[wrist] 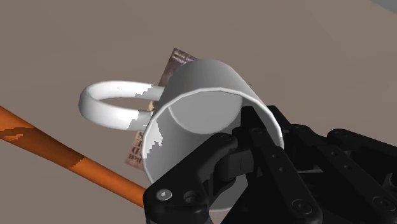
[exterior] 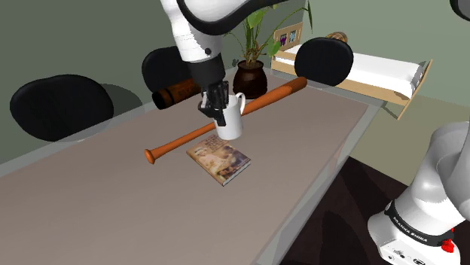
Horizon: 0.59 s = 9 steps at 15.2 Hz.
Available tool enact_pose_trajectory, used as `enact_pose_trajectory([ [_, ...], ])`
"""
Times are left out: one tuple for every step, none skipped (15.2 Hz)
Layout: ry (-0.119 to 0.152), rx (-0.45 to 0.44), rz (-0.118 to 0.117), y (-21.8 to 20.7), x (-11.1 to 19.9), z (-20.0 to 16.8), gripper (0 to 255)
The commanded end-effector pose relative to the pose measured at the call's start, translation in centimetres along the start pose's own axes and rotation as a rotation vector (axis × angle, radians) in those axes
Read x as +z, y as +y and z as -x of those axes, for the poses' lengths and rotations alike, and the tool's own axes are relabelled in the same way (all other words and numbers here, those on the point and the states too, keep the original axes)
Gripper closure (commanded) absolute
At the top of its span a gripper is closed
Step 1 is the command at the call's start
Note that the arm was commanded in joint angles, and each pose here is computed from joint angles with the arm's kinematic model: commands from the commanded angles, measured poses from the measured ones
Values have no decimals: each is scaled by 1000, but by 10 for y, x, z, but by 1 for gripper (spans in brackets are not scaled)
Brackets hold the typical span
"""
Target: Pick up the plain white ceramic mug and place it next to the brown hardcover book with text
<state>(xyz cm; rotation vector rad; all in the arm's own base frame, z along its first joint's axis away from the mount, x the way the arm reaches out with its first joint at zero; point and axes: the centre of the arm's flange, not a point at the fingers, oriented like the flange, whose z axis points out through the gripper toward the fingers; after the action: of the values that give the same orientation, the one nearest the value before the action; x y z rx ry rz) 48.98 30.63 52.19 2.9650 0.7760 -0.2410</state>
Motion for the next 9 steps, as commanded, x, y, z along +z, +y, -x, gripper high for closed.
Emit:
enact_pose_trajectory([
  [0, 1, 0, -27, -4, -8, 255],
  [0, 1, 0, -40, -5, -11, 255],
  [0, 1, 0, -52, -6, -15, 255],
  [0, 1, 0, -65, -7, -19, 255],
  [0, 1, 0, -86, -9, -25, 255],
  [0, 1, 0, -86, -4, -26, 255],
  [0, 1, 0, -86, 2, -27, 255],
  [0, 1, 0, -86, 7, -28, 255],
  [0, 1, 0, -87, 12, -29, 255],
])
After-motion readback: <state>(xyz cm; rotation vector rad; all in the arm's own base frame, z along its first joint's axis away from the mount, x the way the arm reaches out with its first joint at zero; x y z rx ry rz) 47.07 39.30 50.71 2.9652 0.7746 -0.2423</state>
